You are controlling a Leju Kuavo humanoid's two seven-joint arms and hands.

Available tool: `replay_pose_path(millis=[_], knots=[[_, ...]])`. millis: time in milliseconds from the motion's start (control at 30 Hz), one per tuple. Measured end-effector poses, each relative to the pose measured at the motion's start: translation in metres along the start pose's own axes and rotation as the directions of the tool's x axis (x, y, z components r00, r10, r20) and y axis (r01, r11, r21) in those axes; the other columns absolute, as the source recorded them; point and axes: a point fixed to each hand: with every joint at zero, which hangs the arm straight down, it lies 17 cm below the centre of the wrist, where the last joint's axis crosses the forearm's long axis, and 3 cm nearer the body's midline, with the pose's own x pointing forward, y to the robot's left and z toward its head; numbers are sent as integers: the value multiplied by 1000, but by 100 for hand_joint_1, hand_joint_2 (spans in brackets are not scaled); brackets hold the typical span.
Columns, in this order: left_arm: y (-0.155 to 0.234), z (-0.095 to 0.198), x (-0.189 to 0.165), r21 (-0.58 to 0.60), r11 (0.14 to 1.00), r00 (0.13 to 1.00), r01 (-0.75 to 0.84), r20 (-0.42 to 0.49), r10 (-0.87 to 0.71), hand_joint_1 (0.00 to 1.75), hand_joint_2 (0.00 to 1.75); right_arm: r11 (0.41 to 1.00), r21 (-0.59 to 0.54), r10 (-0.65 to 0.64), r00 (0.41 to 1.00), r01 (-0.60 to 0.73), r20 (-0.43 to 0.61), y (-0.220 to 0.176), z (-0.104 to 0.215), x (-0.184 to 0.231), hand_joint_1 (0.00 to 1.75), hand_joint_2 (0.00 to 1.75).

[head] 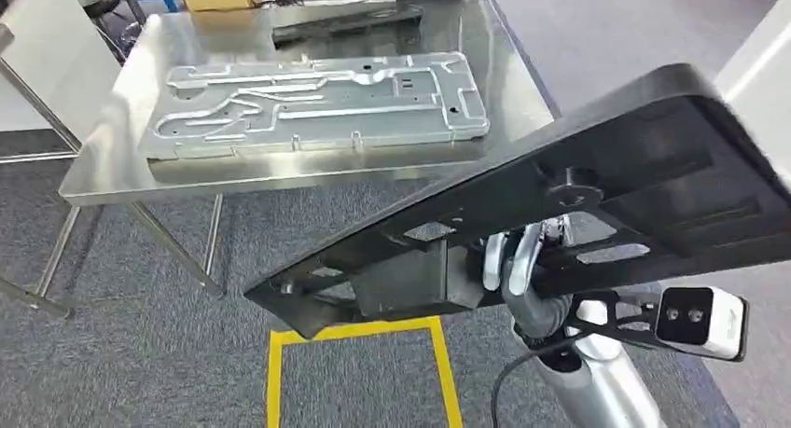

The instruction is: Take the parts from the cabinet and place them on the table.

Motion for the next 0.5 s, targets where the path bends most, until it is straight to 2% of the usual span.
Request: replay_pose_path(millis=[500], knots=[[-2, 0, 3, 0, 1000, 1000, -12, 5, 12, 0, 175, 1000, 3, 7, 1000, -8, 21, 1, 3, 9, 175, 175]])
